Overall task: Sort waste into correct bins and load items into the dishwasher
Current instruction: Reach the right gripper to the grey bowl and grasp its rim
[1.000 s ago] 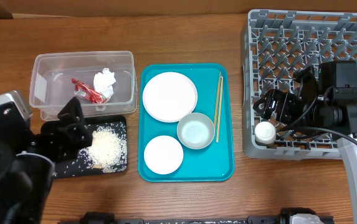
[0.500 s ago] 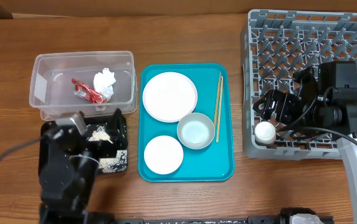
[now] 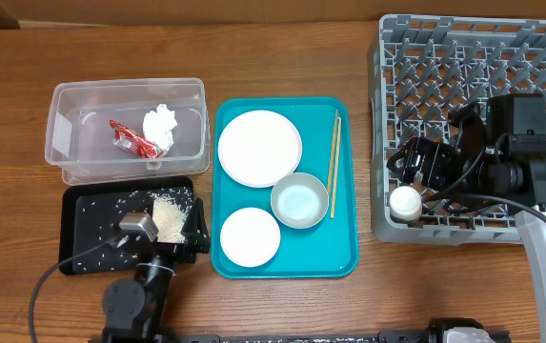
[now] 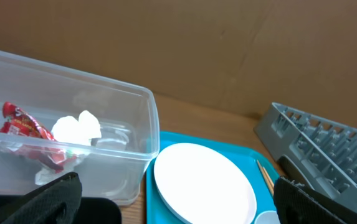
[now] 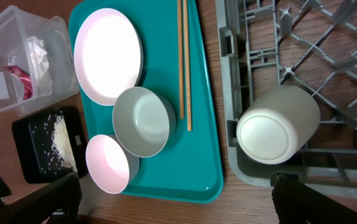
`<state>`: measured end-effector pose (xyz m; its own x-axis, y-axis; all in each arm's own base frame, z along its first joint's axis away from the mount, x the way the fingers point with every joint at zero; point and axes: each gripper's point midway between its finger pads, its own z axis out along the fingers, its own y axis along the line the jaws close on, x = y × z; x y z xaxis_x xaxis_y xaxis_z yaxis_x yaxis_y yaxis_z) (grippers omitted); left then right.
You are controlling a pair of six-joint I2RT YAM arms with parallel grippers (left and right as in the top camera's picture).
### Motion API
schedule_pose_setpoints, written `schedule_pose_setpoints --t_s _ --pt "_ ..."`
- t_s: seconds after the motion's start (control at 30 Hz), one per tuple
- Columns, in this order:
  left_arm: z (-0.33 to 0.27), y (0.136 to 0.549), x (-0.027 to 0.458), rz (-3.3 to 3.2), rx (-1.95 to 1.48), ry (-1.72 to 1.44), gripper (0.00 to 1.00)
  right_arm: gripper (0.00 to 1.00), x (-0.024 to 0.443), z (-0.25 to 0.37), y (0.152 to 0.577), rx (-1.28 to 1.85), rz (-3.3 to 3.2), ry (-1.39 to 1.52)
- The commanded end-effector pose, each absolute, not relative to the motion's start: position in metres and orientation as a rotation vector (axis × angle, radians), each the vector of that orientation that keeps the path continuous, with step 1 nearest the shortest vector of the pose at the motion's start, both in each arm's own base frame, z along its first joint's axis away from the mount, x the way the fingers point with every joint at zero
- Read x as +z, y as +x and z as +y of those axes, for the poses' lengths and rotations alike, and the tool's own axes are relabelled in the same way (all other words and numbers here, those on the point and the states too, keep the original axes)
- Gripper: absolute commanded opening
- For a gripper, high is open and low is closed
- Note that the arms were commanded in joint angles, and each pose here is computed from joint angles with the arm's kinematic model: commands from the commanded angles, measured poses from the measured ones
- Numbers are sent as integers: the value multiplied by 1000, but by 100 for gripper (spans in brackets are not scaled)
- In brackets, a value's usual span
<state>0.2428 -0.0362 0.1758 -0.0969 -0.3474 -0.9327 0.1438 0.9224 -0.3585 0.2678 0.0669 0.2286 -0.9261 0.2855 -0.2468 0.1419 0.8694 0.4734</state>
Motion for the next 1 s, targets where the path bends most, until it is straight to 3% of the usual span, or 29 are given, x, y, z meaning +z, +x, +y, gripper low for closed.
schedule_pose_setpoints --t_s 0.0,0.97 --pt "-36 243 157 1648 -441 -194 100 100 230 66 269 650 2723 319" --pt "-37 243 157 1648 -442 -192 100 100 234 66 277 650 2687 305"
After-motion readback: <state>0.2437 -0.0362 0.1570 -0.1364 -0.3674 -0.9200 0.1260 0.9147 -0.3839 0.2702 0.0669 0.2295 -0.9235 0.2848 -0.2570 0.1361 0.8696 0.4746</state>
